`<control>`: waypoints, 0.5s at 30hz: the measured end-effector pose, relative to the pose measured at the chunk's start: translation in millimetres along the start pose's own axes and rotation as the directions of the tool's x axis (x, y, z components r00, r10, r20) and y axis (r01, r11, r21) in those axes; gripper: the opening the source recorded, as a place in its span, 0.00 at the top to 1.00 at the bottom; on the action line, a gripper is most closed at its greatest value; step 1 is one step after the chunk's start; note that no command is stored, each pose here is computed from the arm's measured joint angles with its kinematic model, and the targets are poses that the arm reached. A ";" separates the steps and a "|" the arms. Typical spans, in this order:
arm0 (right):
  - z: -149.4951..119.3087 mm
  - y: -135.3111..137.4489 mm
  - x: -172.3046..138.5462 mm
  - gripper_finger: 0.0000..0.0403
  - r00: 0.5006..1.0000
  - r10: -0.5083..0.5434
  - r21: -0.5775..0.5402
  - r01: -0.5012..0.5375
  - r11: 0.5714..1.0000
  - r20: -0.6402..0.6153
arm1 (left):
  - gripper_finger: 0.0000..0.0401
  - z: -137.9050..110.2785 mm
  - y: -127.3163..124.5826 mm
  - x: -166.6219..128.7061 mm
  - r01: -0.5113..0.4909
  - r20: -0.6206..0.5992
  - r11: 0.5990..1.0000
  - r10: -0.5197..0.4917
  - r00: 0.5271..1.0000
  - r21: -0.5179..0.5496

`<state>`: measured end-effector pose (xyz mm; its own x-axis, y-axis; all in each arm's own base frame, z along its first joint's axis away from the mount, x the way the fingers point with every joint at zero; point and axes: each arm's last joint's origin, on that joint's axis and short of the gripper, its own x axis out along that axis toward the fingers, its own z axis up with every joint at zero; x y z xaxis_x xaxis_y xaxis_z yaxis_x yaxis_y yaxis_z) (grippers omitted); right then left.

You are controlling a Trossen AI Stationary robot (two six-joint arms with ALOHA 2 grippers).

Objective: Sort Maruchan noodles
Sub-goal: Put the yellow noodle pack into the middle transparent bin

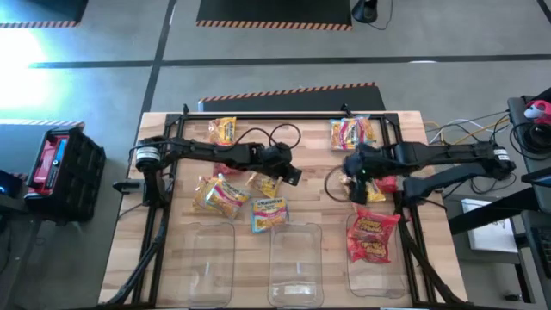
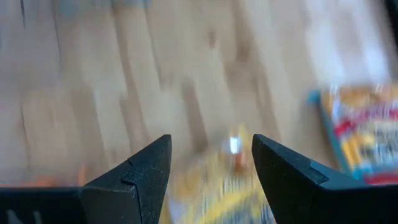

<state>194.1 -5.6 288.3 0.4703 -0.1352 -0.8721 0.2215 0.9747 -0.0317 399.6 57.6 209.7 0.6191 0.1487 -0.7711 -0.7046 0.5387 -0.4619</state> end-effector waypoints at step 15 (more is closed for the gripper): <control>52.6 -27.5 67.4 0.47 0.954 0.027 0.468 -0.170 0.867 0.297 | 0.73 -9.7 24.6 -27.8 -0.349 -0.216 0.873 0.434 0.874 0.342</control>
<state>264.7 -50.8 256.0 0.7089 -0.1562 -0.6878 0.5121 0.7846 0.3495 361.6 58.6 215.6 0.1604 0.1846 -0.9696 -0.7121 0.7019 0.0158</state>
